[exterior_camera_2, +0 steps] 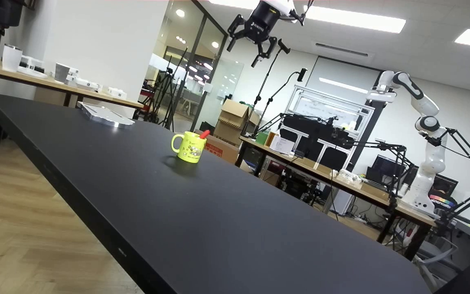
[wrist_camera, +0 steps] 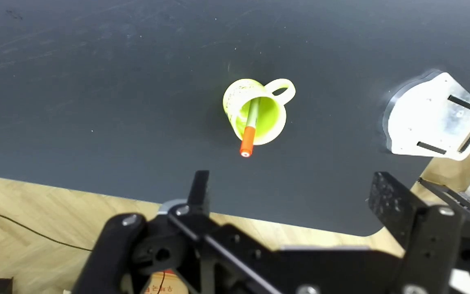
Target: Take the orange marker out of the yellow cup
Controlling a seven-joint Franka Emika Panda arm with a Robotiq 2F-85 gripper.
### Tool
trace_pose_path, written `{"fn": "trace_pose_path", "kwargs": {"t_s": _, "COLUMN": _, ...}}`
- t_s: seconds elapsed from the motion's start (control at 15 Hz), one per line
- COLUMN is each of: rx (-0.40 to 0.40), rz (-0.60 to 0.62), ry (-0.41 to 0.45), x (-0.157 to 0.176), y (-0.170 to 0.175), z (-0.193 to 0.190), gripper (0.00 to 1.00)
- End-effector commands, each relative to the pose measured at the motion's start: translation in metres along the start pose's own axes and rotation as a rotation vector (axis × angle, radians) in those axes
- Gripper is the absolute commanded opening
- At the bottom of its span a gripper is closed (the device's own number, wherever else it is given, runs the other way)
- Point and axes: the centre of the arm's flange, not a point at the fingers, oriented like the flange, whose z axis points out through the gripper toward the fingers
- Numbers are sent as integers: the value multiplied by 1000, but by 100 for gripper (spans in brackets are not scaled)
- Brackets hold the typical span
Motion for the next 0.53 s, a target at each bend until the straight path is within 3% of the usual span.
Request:
{"fn": "trace_pose_path", "kwargs": {"t_s": 0.0, "rx": 0, "rz": 0, "ry": 1, "x": 0, "y": 0, "z": -1, "gripper": 100}}
{"fn": "trace_pose_path", "kwargs": {"t_s": 0.13, "rx": 0, "rz": 0, "ry": 1, "x": 0, "y": 0, "z": -1, "gripper": 100}}
{"fn": "trace_pose_path", "kwargs": {"t_s": 0.47, "rx": 17, "rz": 10, "ry": 69, "x": 57, "y": 26, "z": 46, "gripper": 100}}
